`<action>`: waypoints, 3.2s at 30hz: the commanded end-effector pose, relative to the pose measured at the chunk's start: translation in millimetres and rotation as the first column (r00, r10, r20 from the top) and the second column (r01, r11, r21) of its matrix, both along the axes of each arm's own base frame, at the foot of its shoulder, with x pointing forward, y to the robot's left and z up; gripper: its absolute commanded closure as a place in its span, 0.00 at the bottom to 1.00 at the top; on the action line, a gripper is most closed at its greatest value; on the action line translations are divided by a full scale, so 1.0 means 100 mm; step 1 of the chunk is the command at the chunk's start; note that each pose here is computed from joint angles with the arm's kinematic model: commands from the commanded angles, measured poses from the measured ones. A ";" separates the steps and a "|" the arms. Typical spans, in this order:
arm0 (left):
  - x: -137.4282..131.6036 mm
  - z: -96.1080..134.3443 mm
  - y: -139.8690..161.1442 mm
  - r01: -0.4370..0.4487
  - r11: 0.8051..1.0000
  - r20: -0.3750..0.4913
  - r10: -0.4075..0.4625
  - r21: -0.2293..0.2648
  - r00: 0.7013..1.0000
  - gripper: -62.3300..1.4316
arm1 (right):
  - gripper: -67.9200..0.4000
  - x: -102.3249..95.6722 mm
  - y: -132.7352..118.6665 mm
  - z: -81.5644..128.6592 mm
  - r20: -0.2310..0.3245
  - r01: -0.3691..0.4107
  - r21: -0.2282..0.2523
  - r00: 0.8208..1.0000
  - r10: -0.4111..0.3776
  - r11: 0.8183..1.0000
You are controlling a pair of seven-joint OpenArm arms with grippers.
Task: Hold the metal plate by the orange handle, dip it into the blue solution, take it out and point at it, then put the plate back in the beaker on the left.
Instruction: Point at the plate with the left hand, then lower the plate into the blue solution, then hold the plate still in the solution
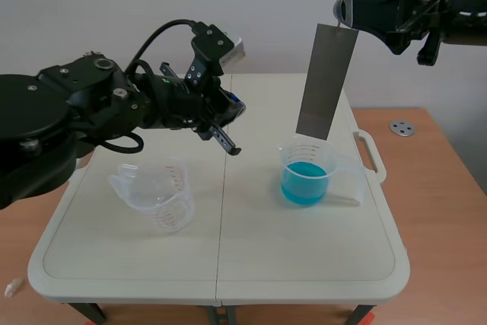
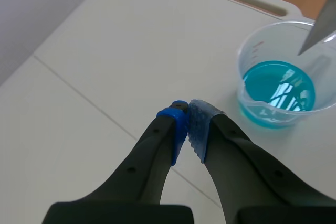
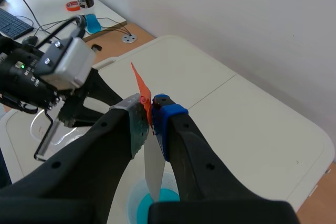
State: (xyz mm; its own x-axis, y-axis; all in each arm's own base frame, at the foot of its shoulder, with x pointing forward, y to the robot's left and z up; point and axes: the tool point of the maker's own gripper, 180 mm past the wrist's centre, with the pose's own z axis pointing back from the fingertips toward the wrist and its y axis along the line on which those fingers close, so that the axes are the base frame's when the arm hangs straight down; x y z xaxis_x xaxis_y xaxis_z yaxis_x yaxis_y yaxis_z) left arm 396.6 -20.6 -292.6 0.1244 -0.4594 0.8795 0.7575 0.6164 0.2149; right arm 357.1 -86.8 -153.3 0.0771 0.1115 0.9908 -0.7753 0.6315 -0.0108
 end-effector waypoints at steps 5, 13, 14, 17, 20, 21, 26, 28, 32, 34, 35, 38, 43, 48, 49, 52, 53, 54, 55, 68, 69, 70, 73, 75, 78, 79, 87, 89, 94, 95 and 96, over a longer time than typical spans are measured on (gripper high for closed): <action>-0.07 0.38 0.41 -0.058 0.997 0.102 0.062 -0.043 0.993 0.95 | 0.98 0.01 -0.02 0.18 0.064 -0.002 -0.005 0.998 0.002 1.000; -0.52 0.59 0.98 -0.097 0.995 0.185 0.096 -0.003 0.978 0.95 | 0.98 0.06 -0.06 0.17 0.092 0.020 0.004 0.996 -0.021 1.000; -0.58 0.60 1.06 -0.102 0.995 0.188 0.098 0.011 0.977 0.95 | 0.98 0.08 -0.08 0.16 0.090 0.026 0.011 0.996 -0.027 1.000; -0.75 0.60 1.31 -0.143 0.989 0.198 0.132 0.045 0.971 0.95 | 0.98 0.12 -0.12 0.09 0.078 0.042 0.025 0.996 -0.044 0.999; -0.89 0.54 1.59 -0.205 0.976 0.196 0.186 0.077 0.963 0.95 | 0.98 0.15 -0.13 -0.04 0.058 0.054 0.012 0.997 -0.055 0.998; -0.94 0.51 1.69 -0.224 0.970 0.189 0.204 0.091 0.960 0.95 | 0.98 0.15 -0.11 -0.08 0.051 0.054 0.005 0.997 -0.054 0.999; -1.22 0.28 2.15 -0.338 0.928 0.146 0.317 0.157 0.937 0.95 | 0.98 0.16 -0.07 -0.23 0.039 0.049 -0.003 0.998 -0.049 0.999; -1.36 0.19 2.28 -0.365 0.913 0.122 0.347 0.183 0.930 0.95 | 0.98 0.17 -0.06 -0.26 0.039 0.048 0.002 0.998 -0.048 0.999; -1.69 0.00 2.41 -0.363 0.905 0.056 0.360 0.223 0.931 0.95 | 0.98 0.17 -0.05 -0.33 0.031 0.046 0.009 0.998 -0.046 0.999; -1.86 -0.09 2.44 -0.357 0.903 0.018 0.364 0.239 0.931 0.95 | 0.98 0.17 -0.04 -0.37 0.027 0.043 0.003 0.999 -0.043 0.999; -1.94 -0.13 2.45 -0.353 0.902 -0.003 0.365 0.248 0.931 0.95 | 0.98 0.16 -0.03 -0.39 0.024 0.040 0.000 0.999 -0.040 0.999; -2.17 -0.28 2.48 -0.339 0.899 -0.070 0.371 0.277 0.926 0.95 | 0.98 0.16 -0.01 -0.43 0.019 0.035 -0.001 0.999 -0.035 0.999; -2.44 -0.46 2.55 -0.346 0.887 -0.145 0.402 0.305 0.904 0.95 | 0.98 0.16 0.04 -0.48 0.020 0.032 -0.016 0.999 -0.032 0.999; -2.64 -0.64 2.69 -0.390 0.861 -0.197 0.465 0.325 0.863 0.95 | 0.98 0.16 0.06 -0.52 0.006 0.036 -0.001 0.999 -0.036 0.999; -2.69 -0.68 2.69 -0.389 0.861 -0.214 0.469 0.327 0.857 0.95 | 0.98 0.16 0.06 -0.55 -0.002 0.039 0.003 0.999 -0.039 0.999; -2.83 -0.80 2.71 -0.373 0.863 -0.260 0.467 0.341 0.845 0.95 | 0.98 0.18 0.05 -0.64 -0.027 0.052 0.010 0.998 -0.052 0.999; -2.88 -0.83 2.70 -0.367 0.865 -0.277 0.466 0.342 0.840 0.95 | 0.98 0.18 0.05 -0.68 -0.033 0.056 0.004 0.998 -0.055 0.998; -2.93 -0.87 2.70 -0.360 0.868 -0.295 0.463 0.342 0.836 0.95 | 0.98 0.19 0.05 -0.72 -0.040 0.059 0.000 0.997 -0.059 0.998; -2.97 -0.90 2.70 -0.357 0.869 -0.309 0.463 0.344 0.831 0.95 | 0.98 0.19 0.04 -0.76 -0.047 0.063 -0.005 0.997 -0.063 0.998; -3.35 -1.17 2.54 -0.309 0.891 -0.431 0.435 0.333 0.791 0.95 | 0.98 0.17 0.14 -1.13 -0.091 0.061 -0.036 0.994 -0.064 0.998; -3.37 -1.19 2.53 -0.308 0.893 -0.435 0.432 0.329 0.790 0.95 | 0.98 0.15 0.15 -1.16 -0.097 0.055 -0.037 0.994 -0.058 0.998; -3.38 -1.21 2.52 -0.305 0.894 -0.440 0.431 0.328 0.788 0.95 | 0.98 0.14 0.17 -1.18 -0.103 0.051 -0.039 0.993 -0.054 0.998; -3.43 -1.28 2.51 -0.299 0.895 -0.456 0.429 0.330 0.780 0.95 | 0.98 0.12 0.20 -1.23 -0.111 0.038 -0.043 0.993 -0.043 0.998; -3.46 -1.32 2.52 -0.297 0.894 -0.465 0.431 0.336 0.773 0.95 | 0.98 0.11 0.21 -1.25 -0.110 0.032 -0.052 0.993 -0.037 0.998; -3.49 -1.37 2.54 -0.294 0.892 -0.473 0.435 0.343 0.766 0.95 | 0.98 0.10 0.22 -1.27 -0.110 0.029 -0.060 0.993 -0.035 0.998; -3.49 -1.37 2.55 -0.295 0.891 -0.474 0.436 0.345 0.765 0.95 | 0.98 0.10 0.22 -1.27 -0.109 0.028 -0.064 0.993 -0.035 0.998; -3.49 -1.37 2.55 -0.295 0.891 -0.474 0.437 0.344 0.765 0.95 | 0.98 0.10 0.21 -1.28 -0.109 0.027 -0.072 0.993 -0.035 0.997; -3.49 -1.37 2.55 -0.295 0.891 -0.474 0.437 0.344 0.765 0.95 | 0.98 0.10 0.21 -1.28 -0.108 0.027 -0.072 0.994 -0.035 0.997; -3.49 -1.37 2.55 -0.295 0.891 -0.474 0.437 0.344 0.765 0.95 | 0.98 0.10 0.21 -1.28 -0.108 0.027 -0.072 0.994 -0.035 0.997; -3.49 -1.37 2.55 -0.295 0.891 -0.474 0.437 0.344 0.765 0.95 | 0.98 0.10 0.21 -1.28 -0.108 0.027 -0.072 0.994 -0.035 0.997; -3.49 -1.37 2.55 -0.295 0.891 -0.474 0.437 0.344 0.765 0.95 | 0.98 0.10 0.21 -1.28 -0.108 0.027 -0.072 0.994 -0.035 0.997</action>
State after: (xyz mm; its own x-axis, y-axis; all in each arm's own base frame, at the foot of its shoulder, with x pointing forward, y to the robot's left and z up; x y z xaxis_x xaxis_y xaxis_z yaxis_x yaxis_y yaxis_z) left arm 45.0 239.6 -432.9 0.7396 -0.4745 0.4773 0.5241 0.8510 0.0338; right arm 366.3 -65.1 -281.9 0.1929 0.1599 0.9681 -0.7471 0.6635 0.0393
